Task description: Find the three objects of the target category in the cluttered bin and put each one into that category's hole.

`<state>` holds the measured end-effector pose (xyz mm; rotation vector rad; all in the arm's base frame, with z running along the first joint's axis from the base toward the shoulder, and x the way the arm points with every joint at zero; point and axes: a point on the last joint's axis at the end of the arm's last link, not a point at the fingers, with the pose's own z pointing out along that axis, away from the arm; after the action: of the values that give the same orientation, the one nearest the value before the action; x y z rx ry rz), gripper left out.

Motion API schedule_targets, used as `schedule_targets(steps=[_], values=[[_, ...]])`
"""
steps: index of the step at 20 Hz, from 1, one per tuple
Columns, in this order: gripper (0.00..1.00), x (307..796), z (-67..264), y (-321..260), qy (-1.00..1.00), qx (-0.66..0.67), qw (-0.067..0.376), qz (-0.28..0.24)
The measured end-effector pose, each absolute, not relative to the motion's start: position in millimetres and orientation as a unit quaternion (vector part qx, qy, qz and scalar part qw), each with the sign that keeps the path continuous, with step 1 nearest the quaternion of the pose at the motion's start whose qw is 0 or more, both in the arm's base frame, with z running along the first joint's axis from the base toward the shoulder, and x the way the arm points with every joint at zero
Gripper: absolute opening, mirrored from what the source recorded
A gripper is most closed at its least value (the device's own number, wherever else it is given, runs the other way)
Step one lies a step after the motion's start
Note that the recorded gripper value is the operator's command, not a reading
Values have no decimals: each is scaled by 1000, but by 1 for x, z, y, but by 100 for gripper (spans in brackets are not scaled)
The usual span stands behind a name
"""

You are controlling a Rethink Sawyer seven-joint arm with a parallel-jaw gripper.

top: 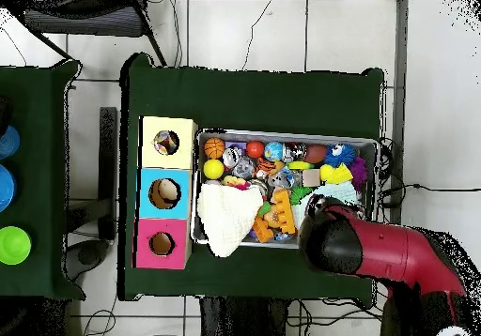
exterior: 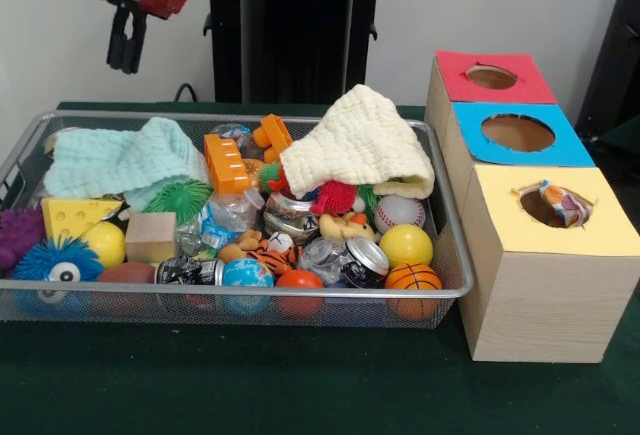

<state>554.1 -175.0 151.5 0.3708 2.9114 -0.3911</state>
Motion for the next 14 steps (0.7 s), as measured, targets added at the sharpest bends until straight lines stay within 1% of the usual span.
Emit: schedule_targets(steps=[1, 6, 7, 12, 14], values=[[100, 556, 152, -176, 979, 131, 92, -126], [100, 554, 149, -178, 980, 141, 89, -112], [100, 550, 144, -181, 980, 152, 83, -101], [100, 538, 128, -187, 980, 173, 65, -79], [100, 530, 116, -189, 980, 179, 51, -71]])
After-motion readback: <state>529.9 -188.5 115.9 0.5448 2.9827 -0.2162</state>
